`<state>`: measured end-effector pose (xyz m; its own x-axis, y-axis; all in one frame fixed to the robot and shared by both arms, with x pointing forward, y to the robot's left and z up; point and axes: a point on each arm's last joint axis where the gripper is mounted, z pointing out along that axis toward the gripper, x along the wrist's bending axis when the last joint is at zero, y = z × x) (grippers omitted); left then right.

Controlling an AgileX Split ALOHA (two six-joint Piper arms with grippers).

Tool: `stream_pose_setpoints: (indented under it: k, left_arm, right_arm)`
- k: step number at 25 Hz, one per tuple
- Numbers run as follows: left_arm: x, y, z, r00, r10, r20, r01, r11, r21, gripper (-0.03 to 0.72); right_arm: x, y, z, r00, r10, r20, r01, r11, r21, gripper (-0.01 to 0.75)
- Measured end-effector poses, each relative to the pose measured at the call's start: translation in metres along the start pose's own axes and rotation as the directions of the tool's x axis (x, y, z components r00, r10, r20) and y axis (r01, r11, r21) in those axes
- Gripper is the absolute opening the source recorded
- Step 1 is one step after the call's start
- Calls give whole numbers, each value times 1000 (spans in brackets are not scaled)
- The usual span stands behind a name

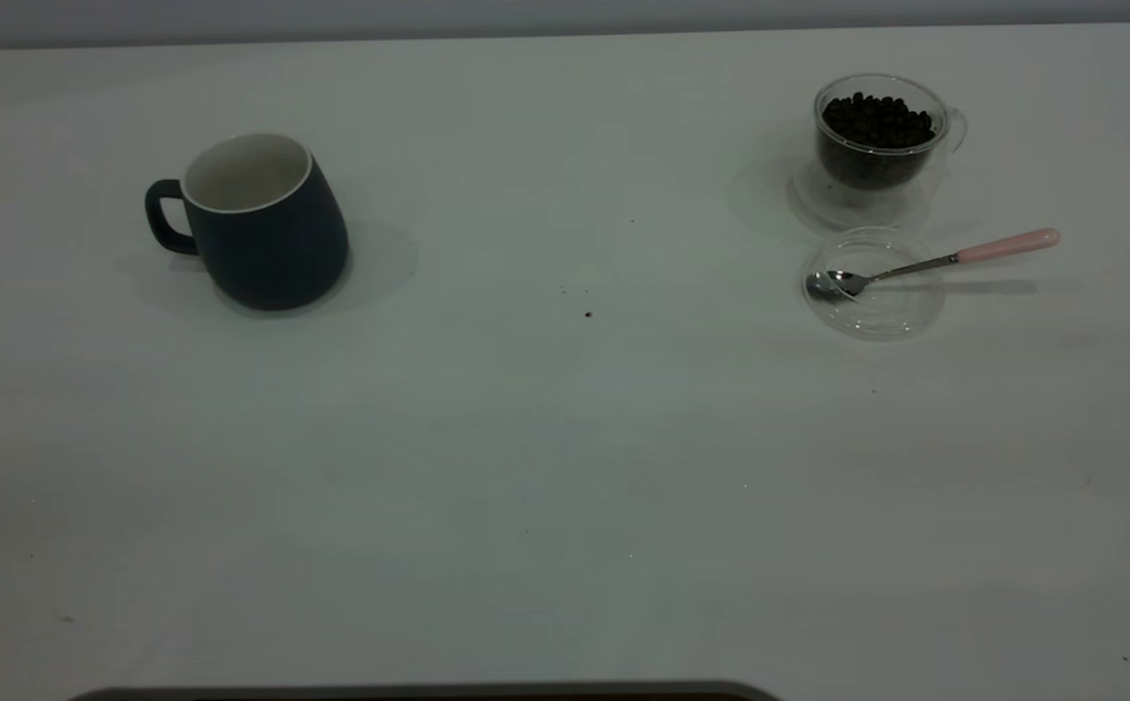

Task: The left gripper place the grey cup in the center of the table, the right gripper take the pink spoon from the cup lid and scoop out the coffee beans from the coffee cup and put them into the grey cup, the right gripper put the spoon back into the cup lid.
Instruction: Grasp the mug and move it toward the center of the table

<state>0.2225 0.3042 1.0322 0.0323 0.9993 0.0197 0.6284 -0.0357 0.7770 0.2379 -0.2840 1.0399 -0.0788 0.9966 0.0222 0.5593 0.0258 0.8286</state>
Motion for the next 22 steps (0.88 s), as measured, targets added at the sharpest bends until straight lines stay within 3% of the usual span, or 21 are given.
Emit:
stream_pose_setpoints:
  k: [22]
  left_arm:
    - [0,0,0,1000,0,0,0,1000,0,567]
  right_arm:
    - [0,0,0,1000,0,0,0,1000,0,394]
